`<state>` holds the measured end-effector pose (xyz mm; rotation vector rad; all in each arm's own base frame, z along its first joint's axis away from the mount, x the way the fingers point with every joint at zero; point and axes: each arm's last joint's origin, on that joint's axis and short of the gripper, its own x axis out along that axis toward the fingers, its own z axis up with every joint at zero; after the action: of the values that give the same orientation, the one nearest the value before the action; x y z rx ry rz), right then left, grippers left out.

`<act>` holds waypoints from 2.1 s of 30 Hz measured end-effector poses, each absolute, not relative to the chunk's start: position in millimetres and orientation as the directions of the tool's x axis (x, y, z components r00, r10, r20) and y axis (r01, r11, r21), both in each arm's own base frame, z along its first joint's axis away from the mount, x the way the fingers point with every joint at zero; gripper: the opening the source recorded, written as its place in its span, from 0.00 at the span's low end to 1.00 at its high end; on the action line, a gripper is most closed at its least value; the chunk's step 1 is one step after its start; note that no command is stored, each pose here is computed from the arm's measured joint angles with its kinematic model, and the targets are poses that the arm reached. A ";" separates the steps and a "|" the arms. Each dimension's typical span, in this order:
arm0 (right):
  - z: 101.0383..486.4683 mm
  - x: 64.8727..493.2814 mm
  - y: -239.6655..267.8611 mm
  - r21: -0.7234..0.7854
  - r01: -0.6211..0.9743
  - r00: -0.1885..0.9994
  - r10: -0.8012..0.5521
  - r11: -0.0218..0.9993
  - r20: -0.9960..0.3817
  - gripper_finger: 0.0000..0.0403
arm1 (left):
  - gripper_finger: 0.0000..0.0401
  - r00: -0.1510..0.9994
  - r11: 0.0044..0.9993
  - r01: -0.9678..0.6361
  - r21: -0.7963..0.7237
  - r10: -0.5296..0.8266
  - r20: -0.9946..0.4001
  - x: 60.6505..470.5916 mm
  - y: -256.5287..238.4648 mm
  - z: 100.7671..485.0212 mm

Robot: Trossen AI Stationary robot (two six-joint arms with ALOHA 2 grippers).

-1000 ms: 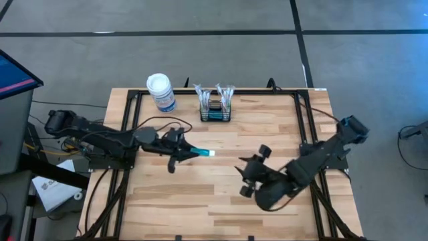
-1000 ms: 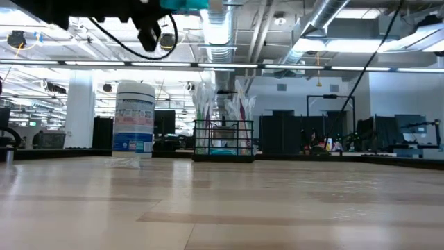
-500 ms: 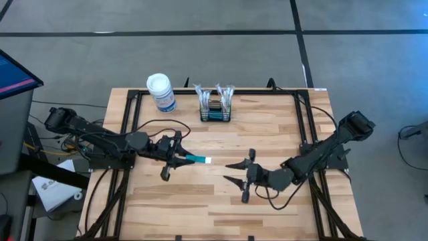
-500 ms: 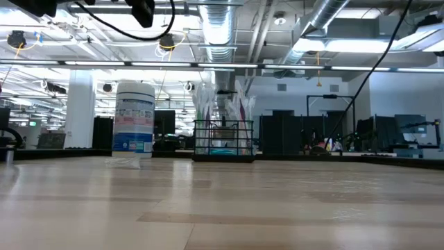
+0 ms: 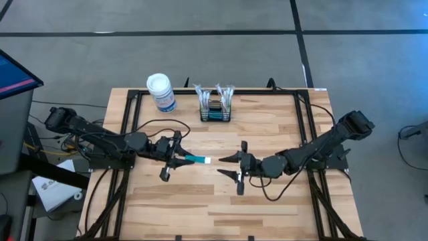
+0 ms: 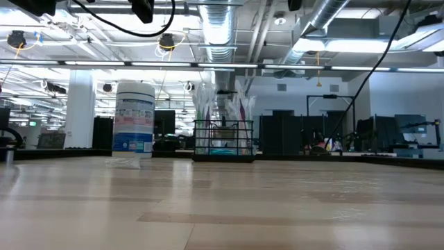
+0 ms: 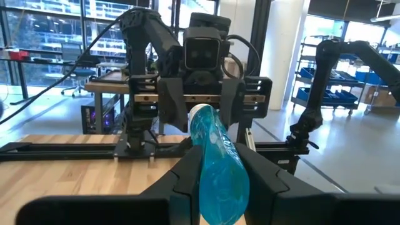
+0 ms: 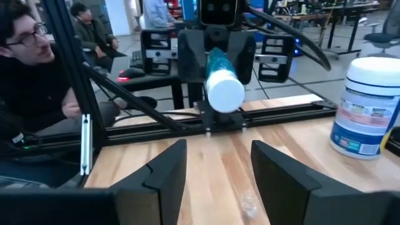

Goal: Pick & Place toothbrushing station
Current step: Put the blue mouthwash into the black wire organizer

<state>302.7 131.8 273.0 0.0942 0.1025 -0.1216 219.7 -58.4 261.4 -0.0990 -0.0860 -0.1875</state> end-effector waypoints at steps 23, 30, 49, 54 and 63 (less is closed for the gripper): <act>265.7 326.5 113.9 0.129 0.076 0.997 -0.072 0.989 -0.035 0.43 | 0.17 0.986 0.992 0.121 -0.023 -0.118 0.121 238.2 -62.3 250.8; 261.5 331.6 110.4 0.114 0.078 0.997 -0.077 0.990 -0.012 0.43 | 0.17 0.986 0.993 0.119 -0.023 -0.115 0.118 239.6 -63.0 248.7; 265.1 335.3 100.6 0.129 0.060 0.998 -0.063 0.990 0.020 0.41 | 0.17 0.985 0.993 0.117 0.002 -0.117 0.127 243.3 -64.1 245.5; 265.0 335.7 99.2 0.131 0.064 0.998 -0.067 0.989 0.019 0.39 | 0.17 0.984 0.993 0.117 0.007 -0.117 0.134 245.2 -64.3 244.2; 264.8 335.8 100.3 0.129 0.025 0.999 -0.028 0.991 0.018 0.34 | 0.17 0.981 0.993 0.118 0.026 -0.121 0.150 246.6 -64.8 245.4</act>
<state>335.8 100.3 264.8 0.1296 -0.0195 -0.0263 246.6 -64.8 245.4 0.0165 -0.1517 -0.1205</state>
